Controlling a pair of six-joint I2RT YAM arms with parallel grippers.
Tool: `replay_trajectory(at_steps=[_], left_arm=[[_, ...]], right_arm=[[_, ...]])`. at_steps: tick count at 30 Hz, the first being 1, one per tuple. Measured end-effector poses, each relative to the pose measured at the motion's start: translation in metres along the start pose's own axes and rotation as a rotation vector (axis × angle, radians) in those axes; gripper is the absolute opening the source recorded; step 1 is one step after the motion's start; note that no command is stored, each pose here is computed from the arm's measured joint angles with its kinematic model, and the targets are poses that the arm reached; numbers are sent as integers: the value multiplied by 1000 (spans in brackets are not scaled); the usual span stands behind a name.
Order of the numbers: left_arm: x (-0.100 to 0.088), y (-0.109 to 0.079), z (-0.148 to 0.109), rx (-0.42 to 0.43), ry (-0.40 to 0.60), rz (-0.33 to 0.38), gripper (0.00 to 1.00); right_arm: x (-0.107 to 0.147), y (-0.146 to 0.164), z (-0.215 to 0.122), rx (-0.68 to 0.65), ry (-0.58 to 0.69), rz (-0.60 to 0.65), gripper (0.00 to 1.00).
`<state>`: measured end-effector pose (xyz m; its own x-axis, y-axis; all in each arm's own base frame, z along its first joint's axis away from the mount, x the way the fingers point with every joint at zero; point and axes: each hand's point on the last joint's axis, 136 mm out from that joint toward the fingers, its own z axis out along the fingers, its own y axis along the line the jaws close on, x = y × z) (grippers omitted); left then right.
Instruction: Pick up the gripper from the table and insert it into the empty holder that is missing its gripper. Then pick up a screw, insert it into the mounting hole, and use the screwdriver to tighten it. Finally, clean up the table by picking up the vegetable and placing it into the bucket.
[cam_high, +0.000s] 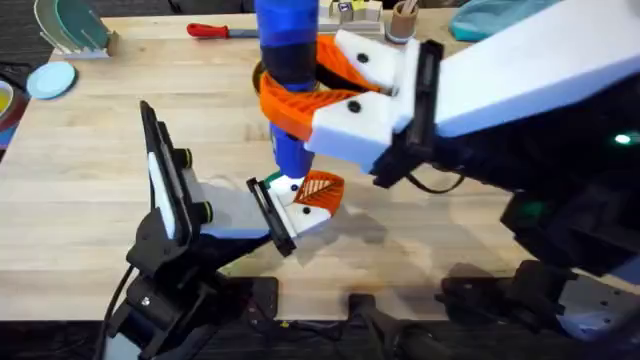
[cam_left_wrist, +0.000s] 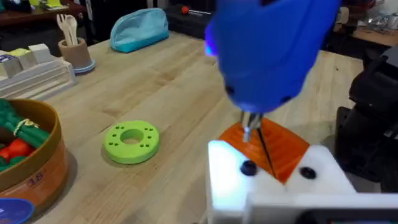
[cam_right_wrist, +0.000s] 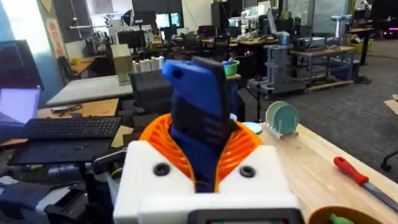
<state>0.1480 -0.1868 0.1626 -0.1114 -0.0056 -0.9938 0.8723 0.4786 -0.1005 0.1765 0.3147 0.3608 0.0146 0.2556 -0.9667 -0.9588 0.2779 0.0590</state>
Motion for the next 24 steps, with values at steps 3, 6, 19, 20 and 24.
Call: replay_trajectory(at_steps=[3,6,19,20,24], left_arm=[[0,0,0,0,0,0,17],[0,0,0,0,0,0,17],[0,0,0,0,0,0,17],[0,0,0,0,0,0,17],[0,0,0,0,0,0,17]], right_arm=[[4,-3,6,-2,-11,1,115],[8,-5,10,-3,-15,18,115],[-1,-2,6,-8,-36,31,110],[0,-2,6,-7,-34,32,110],[6,-3,6,-3,-10,42,109]])
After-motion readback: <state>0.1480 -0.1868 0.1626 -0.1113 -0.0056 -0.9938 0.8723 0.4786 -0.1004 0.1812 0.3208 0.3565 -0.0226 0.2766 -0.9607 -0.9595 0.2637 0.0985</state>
